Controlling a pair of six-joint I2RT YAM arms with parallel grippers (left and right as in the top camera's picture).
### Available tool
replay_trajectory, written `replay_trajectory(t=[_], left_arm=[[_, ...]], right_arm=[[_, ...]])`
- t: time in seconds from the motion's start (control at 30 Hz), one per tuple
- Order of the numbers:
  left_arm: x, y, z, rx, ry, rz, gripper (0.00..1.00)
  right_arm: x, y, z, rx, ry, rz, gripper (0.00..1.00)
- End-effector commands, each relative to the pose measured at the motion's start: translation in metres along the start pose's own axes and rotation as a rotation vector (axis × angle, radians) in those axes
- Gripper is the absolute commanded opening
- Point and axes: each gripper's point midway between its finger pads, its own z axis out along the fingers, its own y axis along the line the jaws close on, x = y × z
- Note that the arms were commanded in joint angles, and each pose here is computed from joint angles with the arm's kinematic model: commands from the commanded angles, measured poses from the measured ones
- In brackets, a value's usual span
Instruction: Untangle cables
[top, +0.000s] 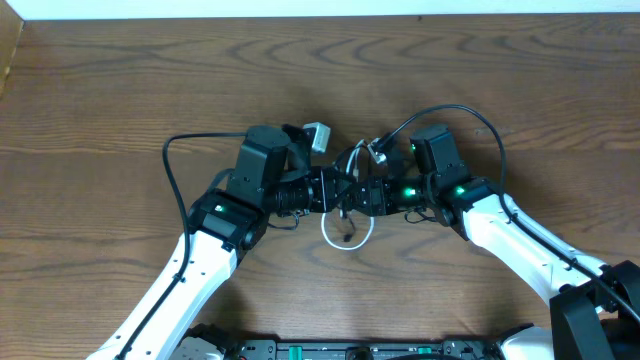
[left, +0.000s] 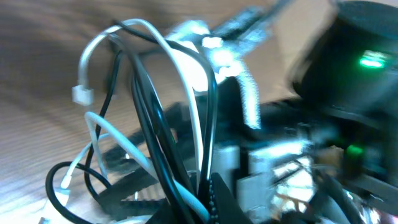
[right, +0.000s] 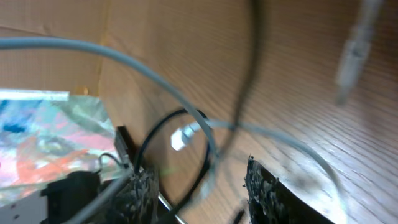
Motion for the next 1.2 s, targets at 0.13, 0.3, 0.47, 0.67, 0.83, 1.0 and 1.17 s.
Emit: replay_trajectory(t=[0.13, 0.3, 0.47, 0.67, 0.83, 1.0, 1.17], left_arm=[[0.003, -0.051, -0.008, 0.257, 0.054, 0.11, 0.08], [-0.004, -0.049, -0.01, 0.255, 0.028, 0.124, 0.08], [-0.021, -0.032, -0.02, 0.219, -0.027, 0.098, 0.08], [-0.034, -0.007, -0.032, 0.163, -0.07, 0.051, 0.08], [-0.039, 0.021, -0.045, 0.097, -0.09, 0.003, 0.08], [-0.041, 0.043, -0.058, 0.044, -0.109, -0.025, 0.07], [-0.049, 0.071, -0.078, -0.016, -0.162, -0.079, 0.08]], right_arm=[[-0.008, -0.016, 0.0, 0.098, -0.05, -0.018, 0.41], [-0.003, -0.061, -0.01, 0.344, -0.075, 0.054, 0.24], [0.027, -0.129, -0.051, 0.774, -0.045, 0.144, 0.36], [0.041, -0.165, -0.101, 1.111, -0.036, 0.139, 0.47], [0.039, -0.172, -0.114, 1.174, -0.055, 0.145, 0.5], [0.038, -0.179, -0.124, 1.186, -0.071, 0.183, 0.5], [0.041, -0.192, -0.143, 1.215, -0.079, 0.261, 0.5]])
